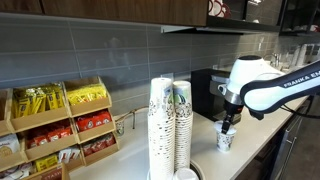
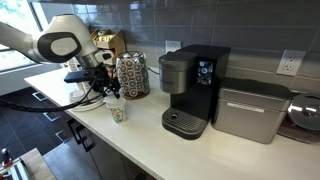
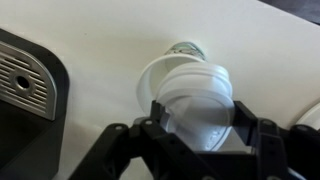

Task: Remove one coffee cup from the stack on the right and place it upright on the counter then put the white lid on top of it.

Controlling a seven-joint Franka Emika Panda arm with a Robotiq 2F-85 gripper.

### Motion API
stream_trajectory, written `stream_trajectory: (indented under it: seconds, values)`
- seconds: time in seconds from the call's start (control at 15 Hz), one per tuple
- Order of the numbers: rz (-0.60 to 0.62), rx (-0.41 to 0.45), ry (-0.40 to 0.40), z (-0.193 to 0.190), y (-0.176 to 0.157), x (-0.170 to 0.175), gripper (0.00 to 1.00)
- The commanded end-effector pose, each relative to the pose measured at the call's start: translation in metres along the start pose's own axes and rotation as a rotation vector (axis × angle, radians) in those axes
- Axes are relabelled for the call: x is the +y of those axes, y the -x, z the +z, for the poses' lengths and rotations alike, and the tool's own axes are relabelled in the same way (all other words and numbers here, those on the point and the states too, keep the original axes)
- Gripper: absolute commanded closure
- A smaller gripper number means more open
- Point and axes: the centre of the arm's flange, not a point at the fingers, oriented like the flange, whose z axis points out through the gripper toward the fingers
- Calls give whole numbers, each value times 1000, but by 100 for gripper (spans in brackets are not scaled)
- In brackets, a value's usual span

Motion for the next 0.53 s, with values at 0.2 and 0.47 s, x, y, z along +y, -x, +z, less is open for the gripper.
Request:
stream_trajectory:
  seconds: [0.2,0.47]
  values:
    - [-8,-18,6,8,2,11,30]
    - [-9,-23,0,10,2,12,29]
